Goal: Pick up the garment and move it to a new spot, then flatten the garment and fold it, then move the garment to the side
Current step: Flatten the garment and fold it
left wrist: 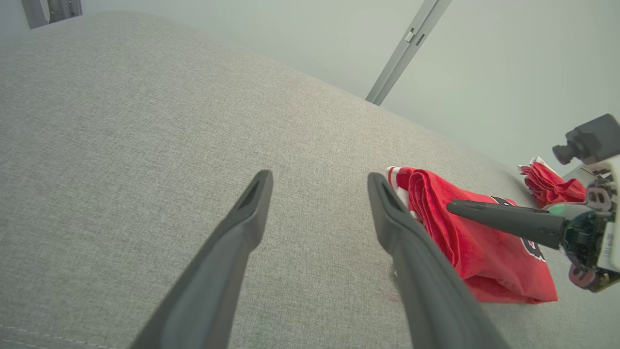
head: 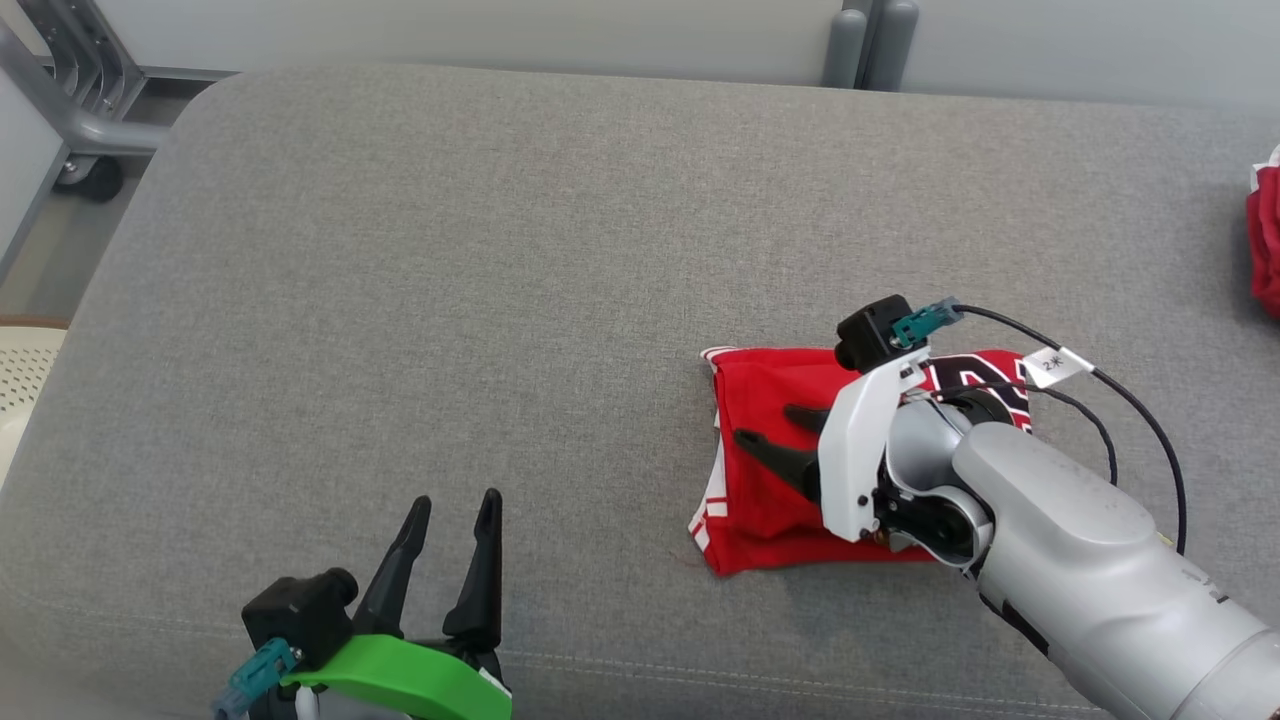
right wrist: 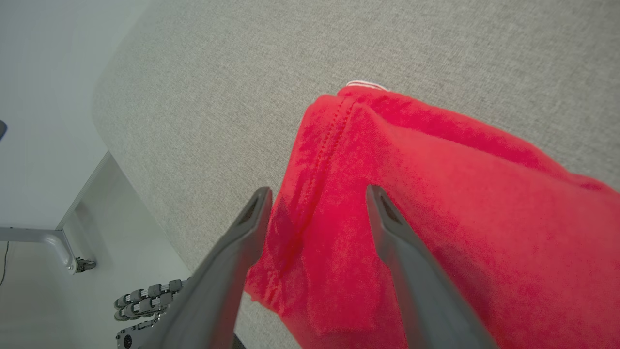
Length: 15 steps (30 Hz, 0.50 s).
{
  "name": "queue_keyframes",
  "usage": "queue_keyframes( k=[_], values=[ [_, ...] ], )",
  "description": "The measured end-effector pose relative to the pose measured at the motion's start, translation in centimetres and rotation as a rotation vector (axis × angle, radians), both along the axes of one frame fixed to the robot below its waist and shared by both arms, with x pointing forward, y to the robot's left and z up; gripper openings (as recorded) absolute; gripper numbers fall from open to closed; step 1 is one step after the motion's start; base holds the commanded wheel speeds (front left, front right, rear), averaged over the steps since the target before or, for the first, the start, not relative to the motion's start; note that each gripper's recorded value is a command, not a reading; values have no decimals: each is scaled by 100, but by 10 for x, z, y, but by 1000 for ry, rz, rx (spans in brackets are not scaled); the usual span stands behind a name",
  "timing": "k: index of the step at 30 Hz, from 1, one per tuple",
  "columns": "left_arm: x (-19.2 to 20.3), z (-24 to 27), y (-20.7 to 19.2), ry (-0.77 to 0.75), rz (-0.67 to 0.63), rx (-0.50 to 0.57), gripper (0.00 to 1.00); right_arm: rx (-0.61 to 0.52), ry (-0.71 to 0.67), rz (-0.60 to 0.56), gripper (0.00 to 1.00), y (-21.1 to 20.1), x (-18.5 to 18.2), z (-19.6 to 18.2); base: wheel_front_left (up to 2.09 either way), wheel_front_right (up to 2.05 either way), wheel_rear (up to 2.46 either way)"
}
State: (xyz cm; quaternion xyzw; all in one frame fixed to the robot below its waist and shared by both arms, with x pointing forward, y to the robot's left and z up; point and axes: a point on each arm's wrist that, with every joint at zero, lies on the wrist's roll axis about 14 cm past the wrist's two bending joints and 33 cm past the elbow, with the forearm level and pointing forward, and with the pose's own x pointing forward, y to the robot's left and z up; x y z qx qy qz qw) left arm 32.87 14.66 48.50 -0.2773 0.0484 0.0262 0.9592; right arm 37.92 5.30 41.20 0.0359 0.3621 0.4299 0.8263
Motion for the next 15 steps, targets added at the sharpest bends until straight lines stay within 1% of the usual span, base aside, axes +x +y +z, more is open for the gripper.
queue_keyframes(
  k=[2,4,8,10,12,15],
  values=[
    [-1,0,0,-1,1,1,100,-14,-21,23,100,4,-1,2,0,0,0],
    [-1,1,0,-7,2,2,100,-2,-32,35,100,11,-4,7,0,0,0],
    [-1,4,-1,-18,-2,2,100,94,-73,44,100,33,-6,33,0,0,0],
    [-1,4,-3,-20,-9,2,100,149,-118,27,100,38,3,54,0,0,0],
    [0,5,-4,-25,-15,2,100,171,-170,-7,100,31,17,69,0,0,0],
    [0,8,-7,-34,-27,2,100,148,-228,-75,100,2,39,77,0,0,0]
  ],
)
